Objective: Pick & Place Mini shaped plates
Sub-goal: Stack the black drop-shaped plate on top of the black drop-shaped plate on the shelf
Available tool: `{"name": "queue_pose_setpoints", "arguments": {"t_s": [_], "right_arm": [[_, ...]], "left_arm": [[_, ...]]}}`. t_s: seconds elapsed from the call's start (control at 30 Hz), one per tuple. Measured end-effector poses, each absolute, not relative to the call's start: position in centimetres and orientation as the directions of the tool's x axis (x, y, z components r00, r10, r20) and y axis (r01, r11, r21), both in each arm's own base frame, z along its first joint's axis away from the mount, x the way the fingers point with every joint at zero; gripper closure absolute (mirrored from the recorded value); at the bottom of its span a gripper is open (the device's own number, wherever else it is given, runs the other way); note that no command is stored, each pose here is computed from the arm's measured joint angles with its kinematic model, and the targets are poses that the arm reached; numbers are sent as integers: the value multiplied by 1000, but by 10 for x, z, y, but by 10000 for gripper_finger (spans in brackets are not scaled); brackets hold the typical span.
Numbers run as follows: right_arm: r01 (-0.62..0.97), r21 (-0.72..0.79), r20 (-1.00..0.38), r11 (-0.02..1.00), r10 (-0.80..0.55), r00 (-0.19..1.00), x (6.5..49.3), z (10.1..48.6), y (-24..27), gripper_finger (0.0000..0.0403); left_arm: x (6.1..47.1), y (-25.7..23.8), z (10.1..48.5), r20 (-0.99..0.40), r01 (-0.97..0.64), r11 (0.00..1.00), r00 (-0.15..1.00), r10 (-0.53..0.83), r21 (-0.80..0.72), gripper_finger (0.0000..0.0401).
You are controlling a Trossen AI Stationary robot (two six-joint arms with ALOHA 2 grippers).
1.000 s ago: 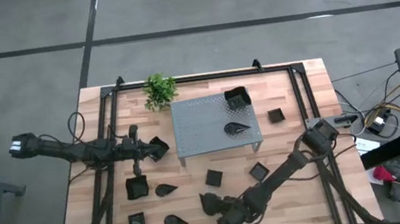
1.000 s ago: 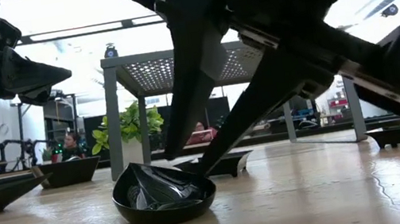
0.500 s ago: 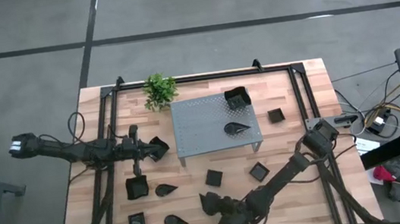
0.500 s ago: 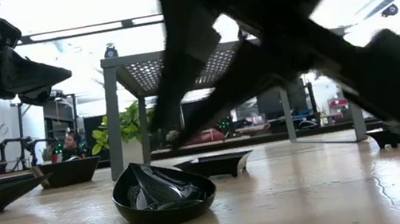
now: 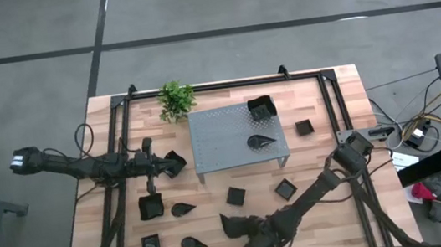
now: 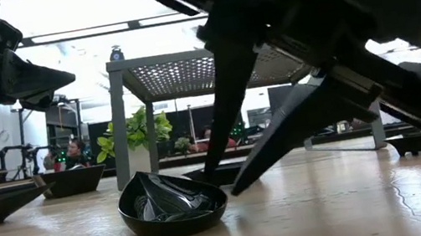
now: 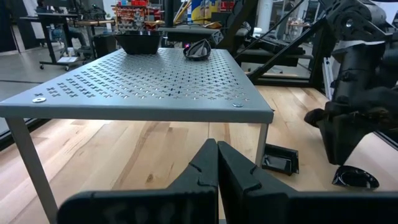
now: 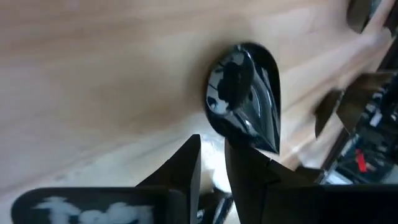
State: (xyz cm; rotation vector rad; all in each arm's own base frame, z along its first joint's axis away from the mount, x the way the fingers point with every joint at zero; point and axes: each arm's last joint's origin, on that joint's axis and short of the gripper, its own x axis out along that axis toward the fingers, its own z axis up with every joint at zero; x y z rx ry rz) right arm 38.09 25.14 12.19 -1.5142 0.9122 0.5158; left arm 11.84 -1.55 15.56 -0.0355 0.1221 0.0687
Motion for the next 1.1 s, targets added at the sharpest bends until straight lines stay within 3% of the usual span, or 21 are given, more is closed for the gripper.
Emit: {"name": "queue_pose_setpoints", "arguments": {"t_s": [0.6,0.83,0.97,1.1], "right_arm": [[-755,-656,-736,-12,-215,642,387,109,260,342],[-749,-662,-728,-10,-226,647,388,109,260,391],[-721,-693,-699,24,-269,663,387,111,260,394],[-660,-739,-668,134,-275,692,385,122,264,395]], "left_arm": [[118,-15,155,-132,-71,997,989,67,-29,401],[118,-15,155,-131,-71,997,989,67,-29,401],[118,-15,155,-131,-71,997,989,66,-29,401],[118,-15,155,-131,-71,997,989,66,-29,401]]}}
